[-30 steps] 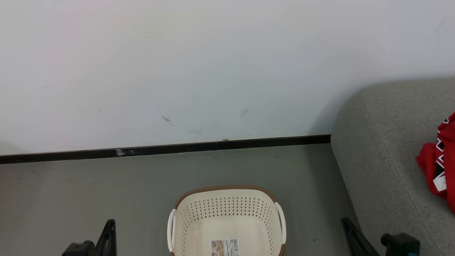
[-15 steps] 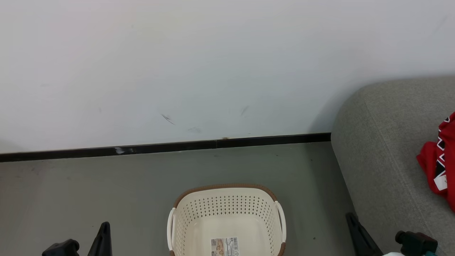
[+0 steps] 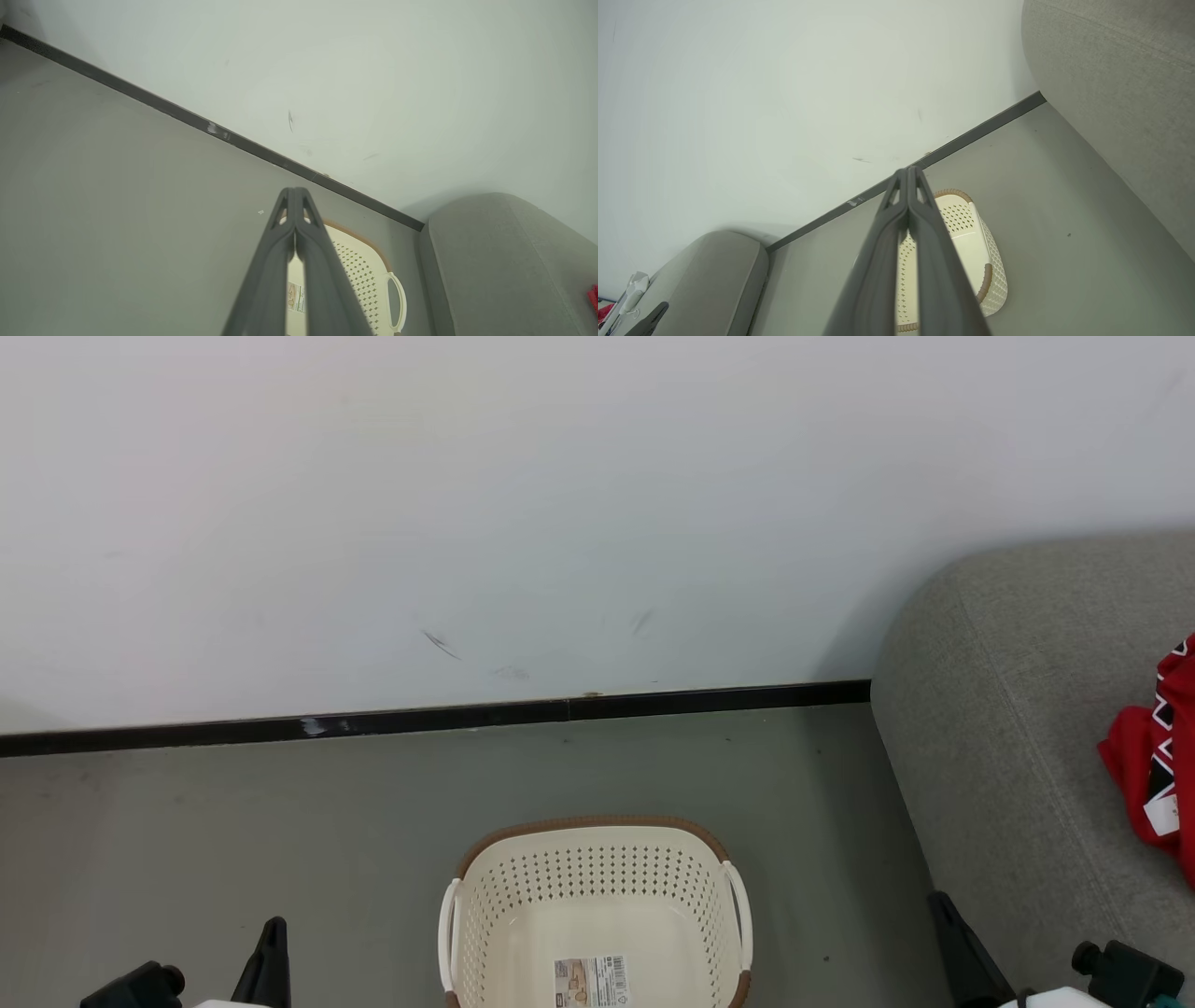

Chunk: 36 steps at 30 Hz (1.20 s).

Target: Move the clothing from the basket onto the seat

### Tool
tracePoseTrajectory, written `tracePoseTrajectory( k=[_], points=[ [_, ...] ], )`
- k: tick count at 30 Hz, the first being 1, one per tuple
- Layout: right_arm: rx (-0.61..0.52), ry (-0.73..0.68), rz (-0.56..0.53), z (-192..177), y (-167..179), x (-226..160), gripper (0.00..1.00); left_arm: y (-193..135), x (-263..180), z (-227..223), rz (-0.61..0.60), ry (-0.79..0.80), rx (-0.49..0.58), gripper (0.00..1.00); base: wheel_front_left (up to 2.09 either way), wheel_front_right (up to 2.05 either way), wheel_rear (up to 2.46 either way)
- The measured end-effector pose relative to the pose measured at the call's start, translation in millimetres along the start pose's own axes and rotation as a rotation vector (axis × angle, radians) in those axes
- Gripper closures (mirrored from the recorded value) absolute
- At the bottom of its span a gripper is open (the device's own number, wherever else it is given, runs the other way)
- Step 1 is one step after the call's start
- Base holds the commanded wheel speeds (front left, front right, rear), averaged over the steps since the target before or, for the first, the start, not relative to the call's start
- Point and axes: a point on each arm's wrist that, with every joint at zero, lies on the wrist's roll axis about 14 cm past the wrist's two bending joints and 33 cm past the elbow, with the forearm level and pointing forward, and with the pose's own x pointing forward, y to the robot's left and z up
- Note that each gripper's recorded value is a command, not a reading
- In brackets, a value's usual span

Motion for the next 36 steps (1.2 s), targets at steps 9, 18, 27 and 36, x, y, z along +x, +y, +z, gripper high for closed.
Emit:
tracePoseTrajectory(
  k=[9, 18, 27, 36],
  points=[
    [0.129, -0.006, -0.024, 5, -6, 5, 1.0, -1, 3, 0, -0.009, 0.021, -0.121, 1.0, 0.0, 0.0, 0.0],
    [0.256, -0.01, -0.036, 10, -9, 10, 1.0, -2, 4, 0, -0.02, 0.036, -0.249, 1.0, 0.0, 0.0, 0.0],
    [0.385, -0.009, -0.048, 13, -13, 15, 1.0, -6, 6, 5, -0.045, 0.038, -0.376, 1.0, 0.0, 0.0, 0.0],
    [0.532, -0.015, -0.052, 18, -14, 21, 1.0, -9, 9, 8, -0.07, 0.045, -0.512, 1.0, 0.0, 0.0, 0.0]
  ],
)
